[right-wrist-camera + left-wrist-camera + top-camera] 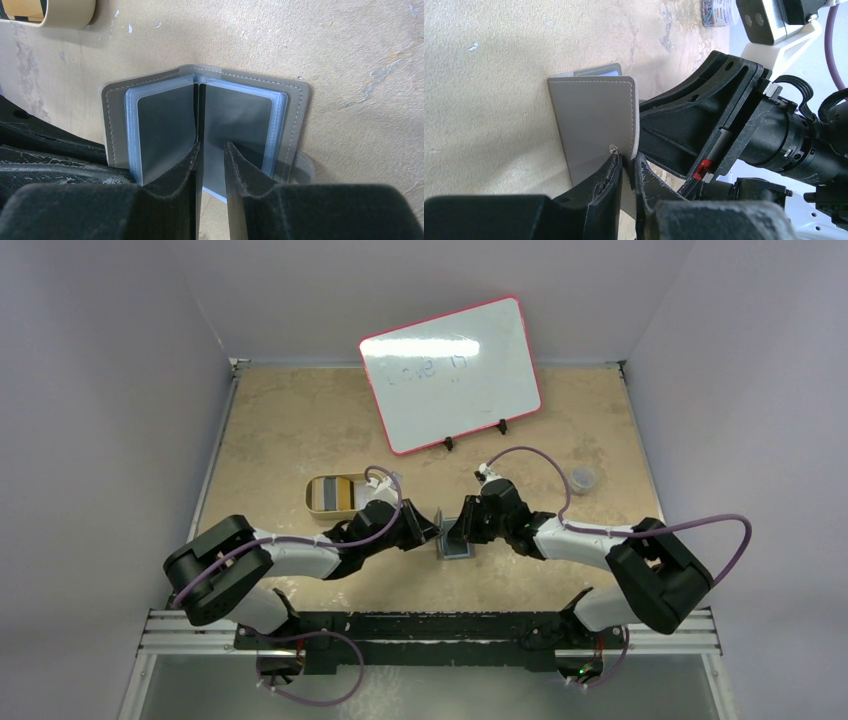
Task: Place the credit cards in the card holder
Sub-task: Insert the credit card into the card holder.
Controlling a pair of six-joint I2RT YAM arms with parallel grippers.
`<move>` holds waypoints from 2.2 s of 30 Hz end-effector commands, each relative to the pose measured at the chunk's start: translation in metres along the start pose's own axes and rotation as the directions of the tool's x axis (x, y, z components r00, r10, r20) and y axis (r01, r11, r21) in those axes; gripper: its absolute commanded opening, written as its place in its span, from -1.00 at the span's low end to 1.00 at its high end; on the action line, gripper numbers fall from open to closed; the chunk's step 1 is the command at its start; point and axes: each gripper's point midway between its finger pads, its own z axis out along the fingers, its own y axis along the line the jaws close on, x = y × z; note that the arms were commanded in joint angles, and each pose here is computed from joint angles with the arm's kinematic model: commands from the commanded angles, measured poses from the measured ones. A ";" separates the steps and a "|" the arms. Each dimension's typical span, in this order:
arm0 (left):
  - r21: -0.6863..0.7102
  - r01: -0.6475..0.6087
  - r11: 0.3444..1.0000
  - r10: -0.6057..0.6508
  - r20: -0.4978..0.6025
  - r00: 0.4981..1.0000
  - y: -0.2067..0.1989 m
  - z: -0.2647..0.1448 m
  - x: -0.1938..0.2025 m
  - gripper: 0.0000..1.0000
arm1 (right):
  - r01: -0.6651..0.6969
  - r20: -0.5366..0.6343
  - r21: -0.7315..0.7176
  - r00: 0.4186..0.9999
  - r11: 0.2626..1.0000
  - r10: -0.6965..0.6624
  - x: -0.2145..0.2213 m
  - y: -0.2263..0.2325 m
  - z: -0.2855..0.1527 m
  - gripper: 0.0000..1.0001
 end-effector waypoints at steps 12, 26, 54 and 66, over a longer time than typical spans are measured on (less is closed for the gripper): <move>-0.008 -0.007 1.000 0.007 -0.037 0.999 0.009 0.001 0.013 -0.79 | -0.001 -0.049 0.037 0.999 0.999 0.003 0.016 -0.012 0.001 -0.51; -0.061 -0.001 0.998 0.000 -0.008 1.000 0.016 -0.005 0.007 -1.00 | 0.009 -0.058 0.063 0.998 0.998 -0.005 0.009 -0.007 -0.012 -0.50; -0.481 -0.034 0.876 0.131 0.168 0.977 0.039 -0.059 -0.058 -0.34 | 0.073 0.046 0.033 0.996 0.997 -0.075 -0.036 0.055 -0.027 -0.14; -0.808 -0.052 0.587 0.430 0.257 0.865 0.044 -0.160 -0.182 -0.03 | 0.128 -0.049 0.087 0.991 0.988 -0.124 -0.007 0.066 0.004 -0.10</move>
